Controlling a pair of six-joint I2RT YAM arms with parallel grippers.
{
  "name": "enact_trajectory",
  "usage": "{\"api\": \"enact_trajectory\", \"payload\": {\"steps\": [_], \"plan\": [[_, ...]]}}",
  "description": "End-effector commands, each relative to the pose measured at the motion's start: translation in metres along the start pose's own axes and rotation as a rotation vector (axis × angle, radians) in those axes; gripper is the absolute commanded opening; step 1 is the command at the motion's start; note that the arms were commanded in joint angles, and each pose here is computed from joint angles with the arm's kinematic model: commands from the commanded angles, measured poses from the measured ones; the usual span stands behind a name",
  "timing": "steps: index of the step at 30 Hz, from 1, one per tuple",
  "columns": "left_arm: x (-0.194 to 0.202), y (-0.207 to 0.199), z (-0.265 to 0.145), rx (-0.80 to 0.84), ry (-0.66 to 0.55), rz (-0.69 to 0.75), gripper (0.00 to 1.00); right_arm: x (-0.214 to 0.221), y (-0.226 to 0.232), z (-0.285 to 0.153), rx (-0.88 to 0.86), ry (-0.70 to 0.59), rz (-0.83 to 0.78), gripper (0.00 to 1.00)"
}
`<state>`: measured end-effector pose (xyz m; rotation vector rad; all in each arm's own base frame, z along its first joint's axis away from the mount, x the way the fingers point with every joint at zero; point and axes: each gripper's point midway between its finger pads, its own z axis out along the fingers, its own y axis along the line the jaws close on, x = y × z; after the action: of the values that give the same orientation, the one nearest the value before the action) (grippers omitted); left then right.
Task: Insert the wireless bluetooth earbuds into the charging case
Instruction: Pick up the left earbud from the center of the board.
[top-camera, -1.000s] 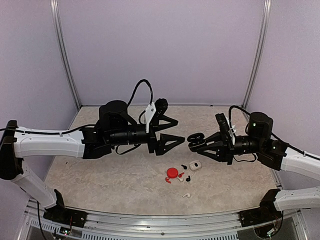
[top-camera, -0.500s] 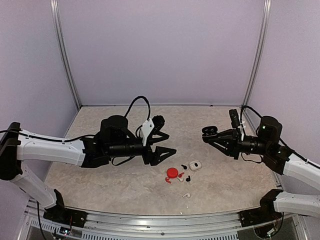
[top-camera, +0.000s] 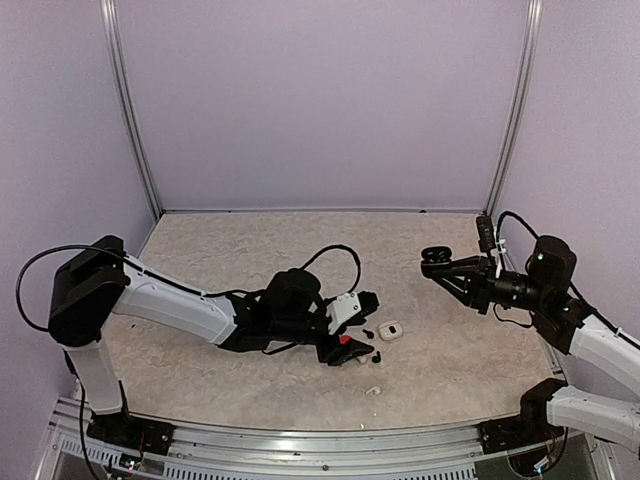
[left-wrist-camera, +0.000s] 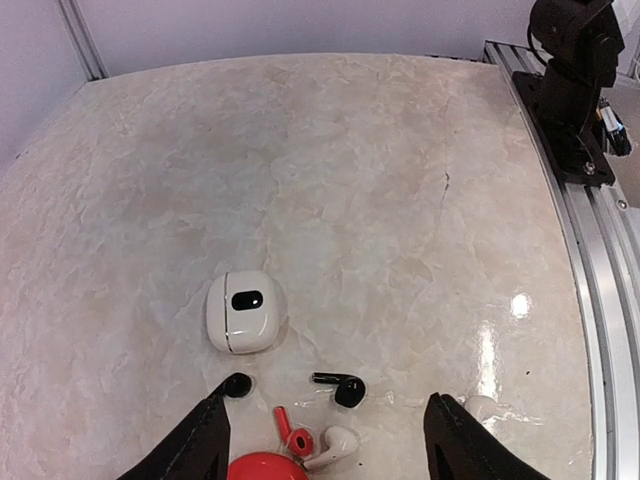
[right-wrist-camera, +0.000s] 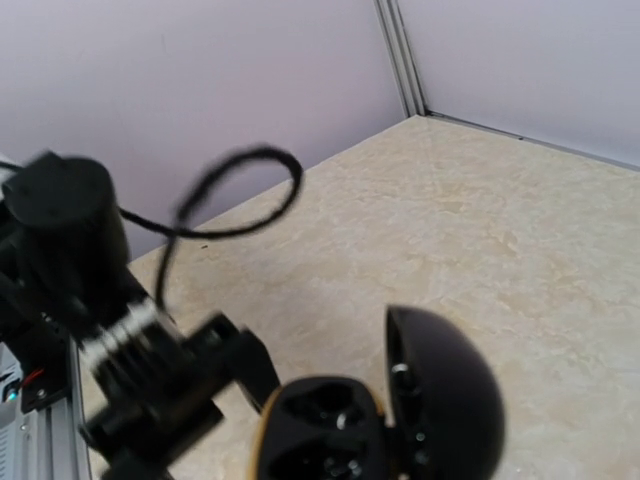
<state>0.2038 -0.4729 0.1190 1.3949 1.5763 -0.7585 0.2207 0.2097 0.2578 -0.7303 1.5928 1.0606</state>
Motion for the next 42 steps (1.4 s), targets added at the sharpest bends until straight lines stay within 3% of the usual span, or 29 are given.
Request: {"api": "enact_trajectory", "payload": {"steps": [1,16,42], "plan": [[0.006,-0.011,0.020,0.056,0.000,0.071,0.66,-0.002,0.001,-0.004,-0.010,-0.018,-0.001,0.00],[0.047,-0.014,0.065,0.084,0.143,0.140,0.58,0.000,0.001,-0.005,-0.017,-0.013,0.007,0.00],[0.082,-0.014,0.081,0.096,0.272,0.194,0.32,0.004,-0.002,-0.009,-0.003,-0.012,0.009,0.00]]}}
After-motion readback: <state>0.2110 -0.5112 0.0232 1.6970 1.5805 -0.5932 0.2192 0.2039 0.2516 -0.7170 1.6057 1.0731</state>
